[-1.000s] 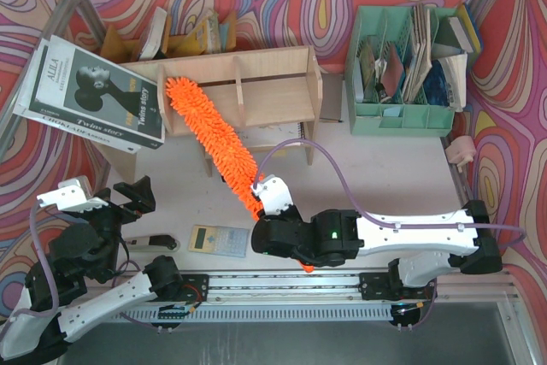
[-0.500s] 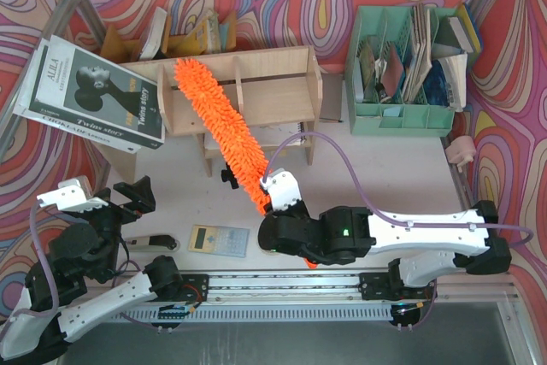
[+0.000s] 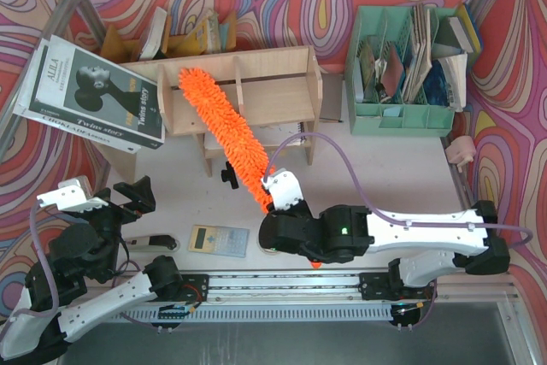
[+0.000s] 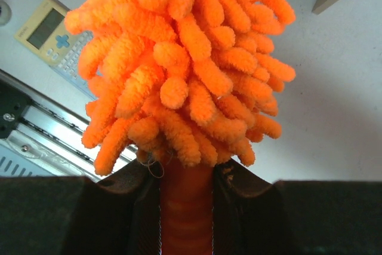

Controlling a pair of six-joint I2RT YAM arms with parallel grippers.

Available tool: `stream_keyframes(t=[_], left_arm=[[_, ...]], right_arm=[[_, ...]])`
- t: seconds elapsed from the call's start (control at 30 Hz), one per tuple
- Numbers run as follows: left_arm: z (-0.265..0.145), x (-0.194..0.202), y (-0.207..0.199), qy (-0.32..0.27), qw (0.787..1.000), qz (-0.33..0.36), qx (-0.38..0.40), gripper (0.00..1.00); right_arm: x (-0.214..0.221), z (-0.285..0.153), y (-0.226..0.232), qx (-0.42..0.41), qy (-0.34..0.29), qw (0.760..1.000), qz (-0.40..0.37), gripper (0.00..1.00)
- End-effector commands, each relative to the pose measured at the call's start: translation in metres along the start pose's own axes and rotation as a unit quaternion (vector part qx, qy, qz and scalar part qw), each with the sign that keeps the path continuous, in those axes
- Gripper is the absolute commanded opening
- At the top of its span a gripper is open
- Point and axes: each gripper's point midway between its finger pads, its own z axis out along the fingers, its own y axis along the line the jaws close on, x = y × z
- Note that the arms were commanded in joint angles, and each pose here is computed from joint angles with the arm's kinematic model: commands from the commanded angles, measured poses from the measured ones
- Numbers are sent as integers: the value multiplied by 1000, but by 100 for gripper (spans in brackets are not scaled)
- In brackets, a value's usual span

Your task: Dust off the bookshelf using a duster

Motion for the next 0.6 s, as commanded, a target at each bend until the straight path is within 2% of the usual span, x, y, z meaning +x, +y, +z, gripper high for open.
stream_keyframes(t=[0.0, 0.27, 0.57], left_arm=[[-1, 2, 5, -1, 1000, 0, -6, 98], [-1, 2, 5, -1, 1000, 0, -7, 98], [0, 2, 4, -1, 1000, 5, -10, 98]], right_arm=[[-55, -35, -25, 10, -80, 996, 44, 0], [-75, -69, -65, 28, -121, 989, 86, 0], [-29, -58, -79, 65, -57, 990, 108, 0]])
